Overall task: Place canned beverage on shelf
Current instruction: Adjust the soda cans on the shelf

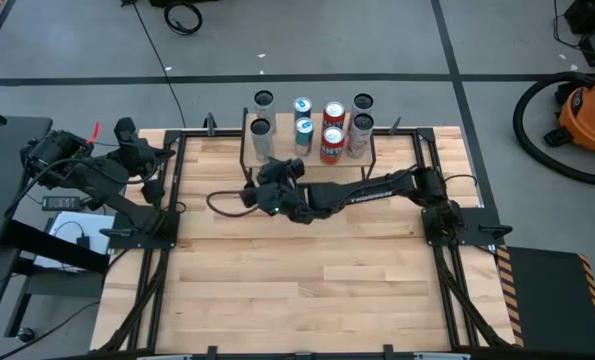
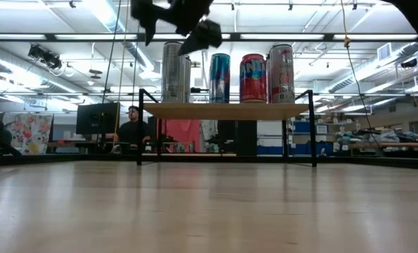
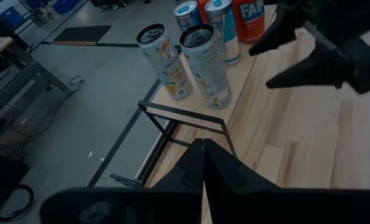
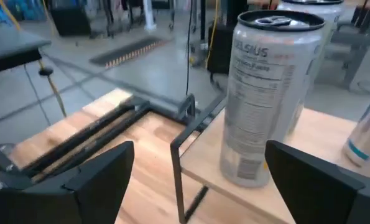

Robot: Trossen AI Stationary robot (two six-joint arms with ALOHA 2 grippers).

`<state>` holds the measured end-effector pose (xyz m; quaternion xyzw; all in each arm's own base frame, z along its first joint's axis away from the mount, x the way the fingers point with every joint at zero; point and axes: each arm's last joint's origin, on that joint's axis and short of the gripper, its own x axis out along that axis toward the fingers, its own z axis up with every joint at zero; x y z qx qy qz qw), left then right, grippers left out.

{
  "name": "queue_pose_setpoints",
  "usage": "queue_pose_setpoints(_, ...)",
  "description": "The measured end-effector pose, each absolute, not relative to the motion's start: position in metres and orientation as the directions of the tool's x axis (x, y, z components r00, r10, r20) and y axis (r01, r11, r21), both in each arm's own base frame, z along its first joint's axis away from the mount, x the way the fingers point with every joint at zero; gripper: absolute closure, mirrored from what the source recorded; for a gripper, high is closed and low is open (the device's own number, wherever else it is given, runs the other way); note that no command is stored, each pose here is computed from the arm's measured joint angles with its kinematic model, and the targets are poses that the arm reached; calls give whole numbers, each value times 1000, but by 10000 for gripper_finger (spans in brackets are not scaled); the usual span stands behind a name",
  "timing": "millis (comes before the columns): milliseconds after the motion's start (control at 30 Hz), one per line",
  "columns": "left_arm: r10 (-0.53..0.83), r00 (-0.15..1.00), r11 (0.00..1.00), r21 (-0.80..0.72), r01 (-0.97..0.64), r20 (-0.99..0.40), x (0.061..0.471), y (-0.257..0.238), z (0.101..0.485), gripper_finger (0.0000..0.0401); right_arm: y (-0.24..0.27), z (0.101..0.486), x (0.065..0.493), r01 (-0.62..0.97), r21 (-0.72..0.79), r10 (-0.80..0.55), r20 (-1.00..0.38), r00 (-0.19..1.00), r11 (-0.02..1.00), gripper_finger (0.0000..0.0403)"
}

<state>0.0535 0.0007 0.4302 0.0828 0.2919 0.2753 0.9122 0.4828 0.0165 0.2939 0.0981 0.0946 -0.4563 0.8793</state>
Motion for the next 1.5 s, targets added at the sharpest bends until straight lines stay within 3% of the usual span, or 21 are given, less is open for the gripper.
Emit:
queue_pose_setpoints(167,550,678,835,311,-454,-487,53,1,430,394,21,283,486,821,124,-818,-89,568,557,42)
queue_pose_setpoints(333,550,678,835,309,-456,-487,53,1,430,394,16,264,483,821,107,-822,-44,568,561,43)
queue_pose_setpoints(633,550,678,835,309,-456,-487,54,1,430,394,-1,260,485,769,-35,-770,-48,636,638,44)
queue_pose_setpoints(1233,550,678,835,310,-455,-487,53,1,430,394,-15,257,485,766,43,-763,-71,643,642,43)
queue_pose_setpoints(1500,550,678,835,312,-453,-487,53,1,430,394,-8,257,482,834,44,-832,-57,552,551,8)
